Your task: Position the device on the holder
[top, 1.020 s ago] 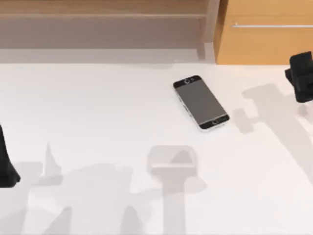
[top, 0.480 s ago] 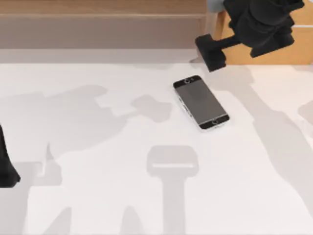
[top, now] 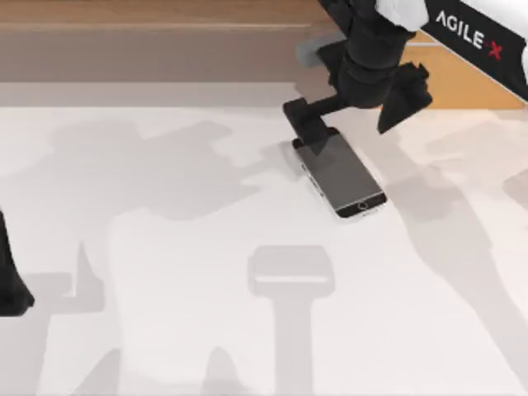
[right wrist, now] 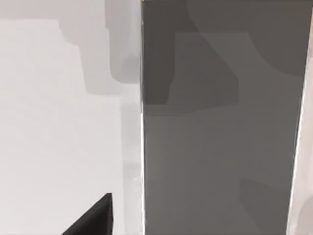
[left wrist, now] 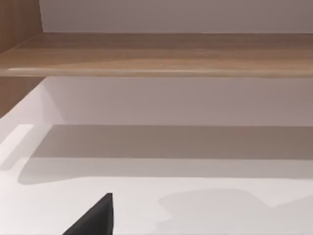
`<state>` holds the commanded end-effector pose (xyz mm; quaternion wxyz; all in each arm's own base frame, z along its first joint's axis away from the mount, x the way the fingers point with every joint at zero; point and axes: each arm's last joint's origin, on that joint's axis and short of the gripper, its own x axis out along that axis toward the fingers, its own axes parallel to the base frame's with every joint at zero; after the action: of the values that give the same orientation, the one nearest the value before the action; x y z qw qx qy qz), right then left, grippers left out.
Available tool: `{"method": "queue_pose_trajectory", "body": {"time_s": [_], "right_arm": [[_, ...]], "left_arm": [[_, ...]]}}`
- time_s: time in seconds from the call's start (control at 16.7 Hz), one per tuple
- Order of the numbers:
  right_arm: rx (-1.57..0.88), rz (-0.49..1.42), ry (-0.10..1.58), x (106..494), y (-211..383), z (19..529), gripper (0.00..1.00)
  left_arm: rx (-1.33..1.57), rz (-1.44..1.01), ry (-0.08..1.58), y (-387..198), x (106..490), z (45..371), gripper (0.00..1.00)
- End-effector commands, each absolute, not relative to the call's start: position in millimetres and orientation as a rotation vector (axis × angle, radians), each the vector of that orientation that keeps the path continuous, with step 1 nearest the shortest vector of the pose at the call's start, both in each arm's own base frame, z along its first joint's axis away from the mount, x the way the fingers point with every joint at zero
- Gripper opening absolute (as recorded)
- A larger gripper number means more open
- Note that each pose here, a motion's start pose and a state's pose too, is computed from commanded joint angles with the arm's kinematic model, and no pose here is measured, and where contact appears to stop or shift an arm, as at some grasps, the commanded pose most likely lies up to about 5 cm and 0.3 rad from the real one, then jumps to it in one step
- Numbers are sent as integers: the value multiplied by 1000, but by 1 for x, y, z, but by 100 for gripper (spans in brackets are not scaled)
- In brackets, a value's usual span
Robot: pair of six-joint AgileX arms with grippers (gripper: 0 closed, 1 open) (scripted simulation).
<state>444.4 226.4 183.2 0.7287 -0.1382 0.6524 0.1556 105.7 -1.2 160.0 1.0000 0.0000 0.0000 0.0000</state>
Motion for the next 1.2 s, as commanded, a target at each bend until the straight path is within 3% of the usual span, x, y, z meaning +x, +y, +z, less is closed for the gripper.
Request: {"method": "queue_pose_trajectory", "body": {"time_s": [0.48,0.96,1.2], "right_arm": [[-304,336,1449,448,226,176,100],[-306,340,1445,454,232,102,100],[-307,339,1448,454,232,98,100]], "left_arm": [[0,0,0,-1,106,160,100],[0,0,0,-1,106,160,100],[0,0,0,-1,106,160,100]]}}
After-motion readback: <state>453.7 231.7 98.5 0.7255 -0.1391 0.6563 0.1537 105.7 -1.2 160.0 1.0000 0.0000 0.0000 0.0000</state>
